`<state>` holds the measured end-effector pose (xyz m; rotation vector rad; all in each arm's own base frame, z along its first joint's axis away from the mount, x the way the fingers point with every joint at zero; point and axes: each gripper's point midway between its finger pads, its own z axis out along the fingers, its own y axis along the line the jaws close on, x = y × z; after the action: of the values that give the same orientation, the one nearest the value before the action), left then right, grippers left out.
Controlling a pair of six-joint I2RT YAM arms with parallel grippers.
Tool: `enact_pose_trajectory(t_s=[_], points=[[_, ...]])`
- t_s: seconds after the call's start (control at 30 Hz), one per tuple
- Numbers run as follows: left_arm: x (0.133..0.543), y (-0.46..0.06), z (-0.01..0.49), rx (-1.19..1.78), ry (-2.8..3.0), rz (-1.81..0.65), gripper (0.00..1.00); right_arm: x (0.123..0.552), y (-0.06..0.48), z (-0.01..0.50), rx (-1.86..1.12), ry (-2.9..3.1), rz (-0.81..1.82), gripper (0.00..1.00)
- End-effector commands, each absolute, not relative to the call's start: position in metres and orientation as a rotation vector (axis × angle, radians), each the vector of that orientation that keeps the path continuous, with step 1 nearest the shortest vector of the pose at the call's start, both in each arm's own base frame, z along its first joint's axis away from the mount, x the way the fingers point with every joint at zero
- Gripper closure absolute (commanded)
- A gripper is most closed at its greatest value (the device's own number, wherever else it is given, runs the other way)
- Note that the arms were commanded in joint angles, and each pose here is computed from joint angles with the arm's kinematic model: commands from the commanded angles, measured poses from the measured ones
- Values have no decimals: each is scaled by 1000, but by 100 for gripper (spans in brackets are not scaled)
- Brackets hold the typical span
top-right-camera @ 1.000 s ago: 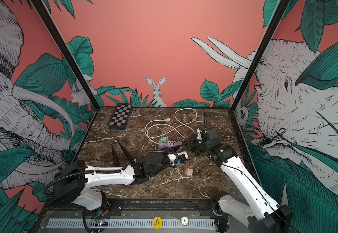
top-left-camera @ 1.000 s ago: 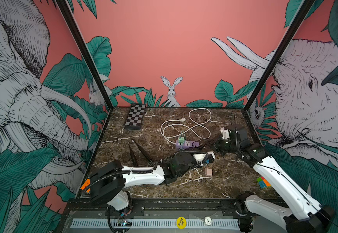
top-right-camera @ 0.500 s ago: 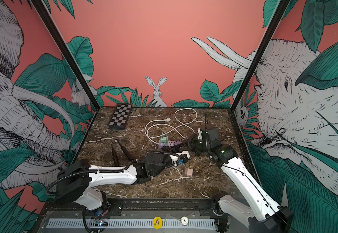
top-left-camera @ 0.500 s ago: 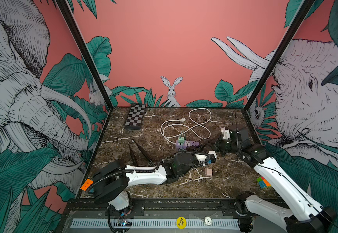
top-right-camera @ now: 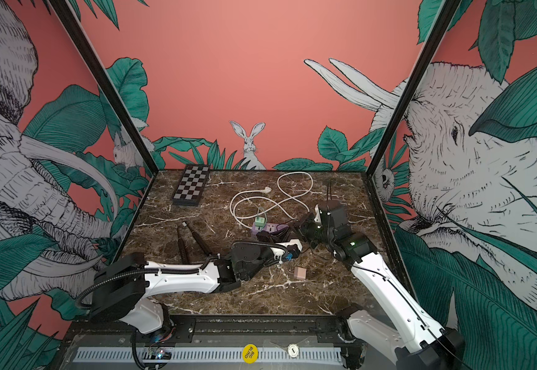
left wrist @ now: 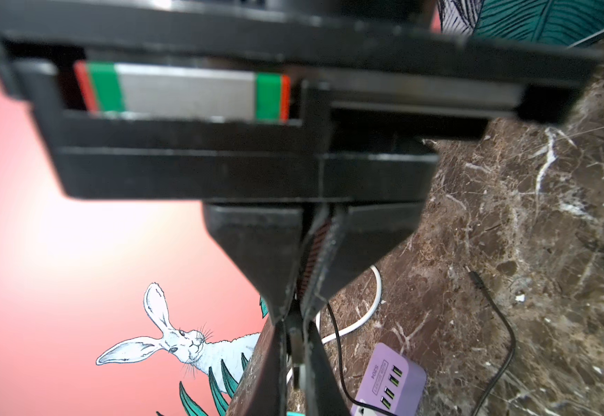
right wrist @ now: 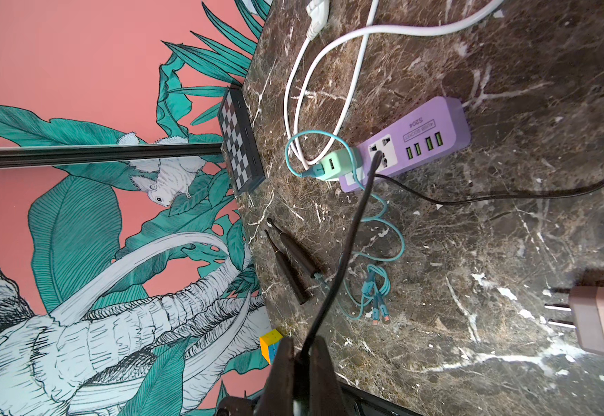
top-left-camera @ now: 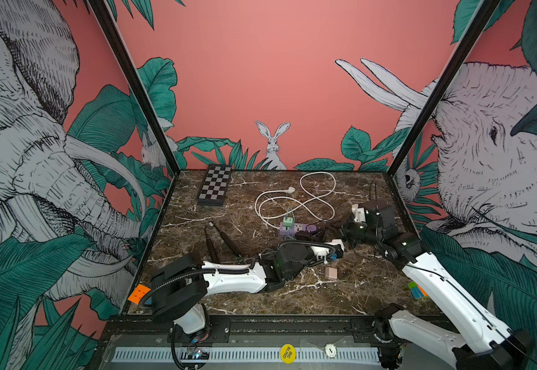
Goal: Charge the electric toothbrush
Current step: Pick up the charging cable from the center of the board.
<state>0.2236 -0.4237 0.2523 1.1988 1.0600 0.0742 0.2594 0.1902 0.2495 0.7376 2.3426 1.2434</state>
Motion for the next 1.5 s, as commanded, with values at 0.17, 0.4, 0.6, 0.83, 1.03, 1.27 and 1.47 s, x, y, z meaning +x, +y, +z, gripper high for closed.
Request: enact_pose_trajectory(t_s=[0.17, 0.4, 0.6, 0.83, 1.03, 1.27, 1.47], points=[[223, -416, 276, 1125, 1037, 79, 100, 255, 193, 267, 725, 2280, 1319, 72], [212, -403, 281, 1109, 1040, 6, 100, 257, 179, 283, 735, 2184, 1329, 23], [190, -388, 279, 1170, 1045, -118, 100, 257, 156, 301, 791, 2082, 1466, 2], [169, -366, 268, 1289, 983, -171, 100, 243, 192, 315, 514, 2112, 1857, 17], [167, -350, 278, 1285, 958, -188, 100, 220, 202, 327, 274, 2097, 1958, 30], [167, -345, 283, 1292, 933, -187, 100, 200, 220, 290, 269, 2210, 2065, 44], [161, -351, 278, 1335, 904, -214, 100, 195, 235, 290, 123, 2238, 2075, 47]])
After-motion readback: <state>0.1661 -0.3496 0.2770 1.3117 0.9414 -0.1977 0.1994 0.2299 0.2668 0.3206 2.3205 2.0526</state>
